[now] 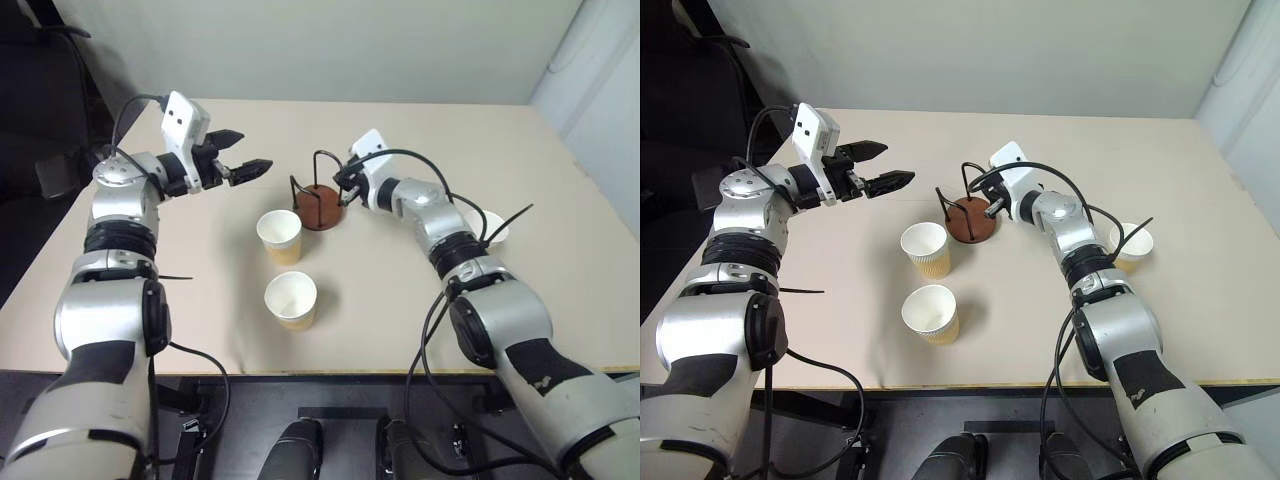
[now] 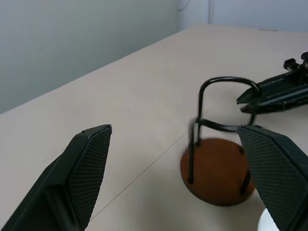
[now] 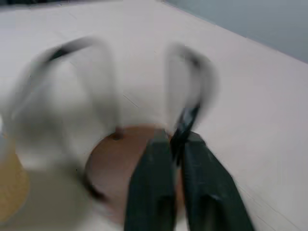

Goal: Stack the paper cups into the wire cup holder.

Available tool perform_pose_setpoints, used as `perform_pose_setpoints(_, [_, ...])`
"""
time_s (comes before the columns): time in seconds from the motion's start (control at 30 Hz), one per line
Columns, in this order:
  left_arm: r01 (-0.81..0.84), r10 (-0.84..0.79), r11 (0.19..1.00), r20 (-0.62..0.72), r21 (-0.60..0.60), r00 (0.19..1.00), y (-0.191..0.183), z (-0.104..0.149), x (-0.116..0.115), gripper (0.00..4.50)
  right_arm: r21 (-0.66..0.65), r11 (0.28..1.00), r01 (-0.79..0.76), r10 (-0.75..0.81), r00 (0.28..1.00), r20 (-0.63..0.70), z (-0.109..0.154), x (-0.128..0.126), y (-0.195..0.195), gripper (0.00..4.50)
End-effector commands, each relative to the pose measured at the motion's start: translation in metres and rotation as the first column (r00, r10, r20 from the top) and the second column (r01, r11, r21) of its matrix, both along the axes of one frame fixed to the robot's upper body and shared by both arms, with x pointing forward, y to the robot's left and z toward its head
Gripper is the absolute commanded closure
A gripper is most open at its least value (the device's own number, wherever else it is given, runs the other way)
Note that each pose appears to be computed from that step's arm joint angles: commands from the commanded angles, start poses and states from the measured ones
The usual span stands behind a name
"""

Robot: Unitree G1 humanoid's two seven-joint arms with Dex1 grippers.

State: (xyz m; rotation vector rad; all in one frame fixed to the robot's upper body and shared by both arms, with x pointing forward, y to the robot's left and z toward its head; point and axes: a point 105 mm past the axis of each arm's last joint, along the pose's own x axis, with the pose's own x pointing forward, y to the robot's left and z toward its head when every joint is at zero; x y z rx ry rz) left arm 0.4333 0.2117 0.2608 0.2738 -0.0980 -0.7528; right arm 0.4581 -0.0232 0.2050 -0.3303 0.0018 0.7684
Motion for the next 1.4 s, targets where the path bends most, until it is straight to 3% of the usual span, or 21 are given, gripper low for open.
perform_pose_setpoints(0.03, [-0.007,0.007,1.000,0.060,-0.002,0.998,0.004,0.016,-0.003,0.00,-0.014,1.000,0.004,-0.004,1.000,-0.005,0.003,0.001,-0.010,4.48])
perform_pose_setpoints(0.3, [0.001,-0.001,1.000,0.048,0.007,0.999,0.002,0.013,-0.002,0.00,-0.035,0.997,0.072,-0.074,0.996,-0.054,0.002,-0.005,-0.050,4.48])
perform_pose_setpoints(0.67, [0.039,-0.039,0.999,0.033,0.008,0.999,-0.014,0.009,0.001,0.00,-0.109,0.974,0.201,-0.217,0.961,-0.168,-0.006,-0.053,-0.123,4.48])
perform_pose_setpoints(0.97, [0.061,-0.061,0.998,0.031,0.012,0.998,-0.025,0.009,0.004,0.00,-0.108,0.985,0.136,-0.163,0.942,-0.293,-0.020,-0.092,-0.117,4.48])
perform_pose_setpoints(1.4, [0.062,-0.062,0.998,0.035,0.013,0.997,-0.026,0.010,0.004,0.00,-0.033,0.995,0.098,-0.103,0.936,-0.336,-0.016,-0.097,-0.098,4.48])
